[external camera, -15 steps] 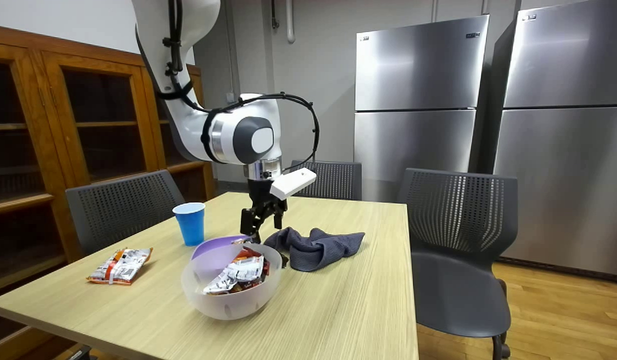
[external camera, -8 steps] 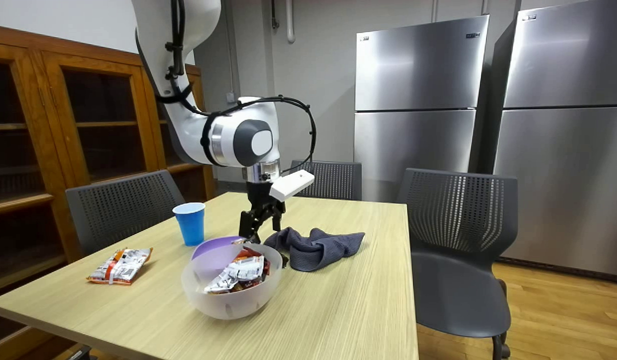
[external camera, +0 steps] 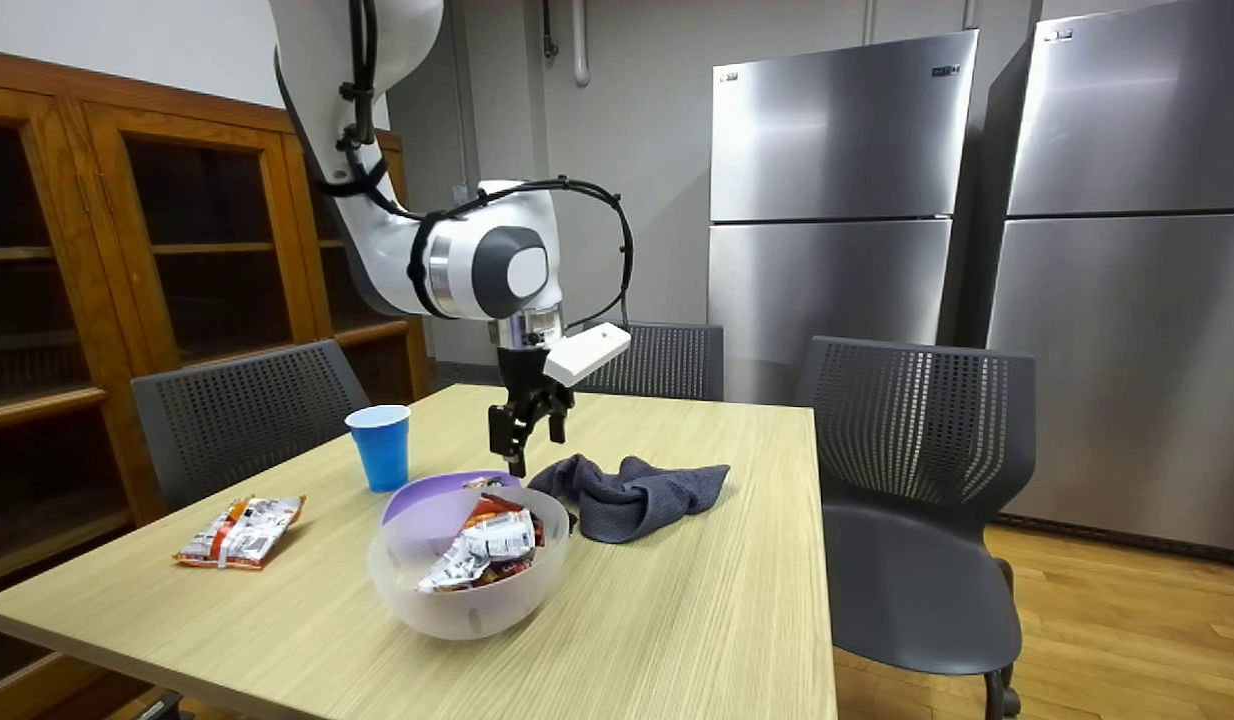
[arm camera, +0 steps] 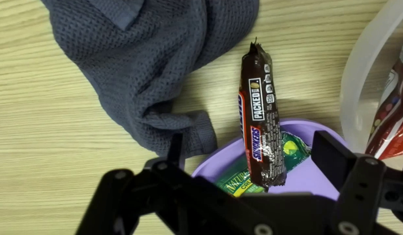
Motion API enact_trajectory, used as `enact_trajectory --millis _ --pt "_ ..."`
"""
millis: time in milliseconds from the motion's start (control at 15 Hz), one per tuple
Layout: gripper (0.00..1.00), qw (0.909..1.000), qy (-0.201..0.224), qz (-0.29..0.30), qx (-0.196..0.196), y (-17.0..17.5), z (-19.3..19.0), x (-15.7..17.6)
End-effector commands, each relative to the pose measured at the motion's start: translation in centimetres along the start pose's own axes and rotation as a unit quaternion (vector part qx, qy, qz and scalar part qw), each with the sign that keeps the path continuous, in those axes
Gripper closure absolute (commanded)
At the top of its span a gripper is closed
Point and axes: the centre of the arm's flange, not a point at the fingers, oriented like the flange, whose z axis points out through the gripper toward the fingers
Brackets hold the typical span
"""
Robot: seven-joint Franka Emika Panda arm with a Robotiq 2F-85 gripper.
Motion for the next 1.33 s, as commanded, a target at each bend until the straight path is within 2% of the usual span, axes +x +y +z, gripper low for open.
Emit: enact_trajectory --millis 0,1267 --pt "0.0 0.9999 0.007 -0.005 -0.005 1.0 -0.6 0.0" --pt "0.0 0.9993 -0.005 -0.023 0.028 1.0 4.2 2.1"
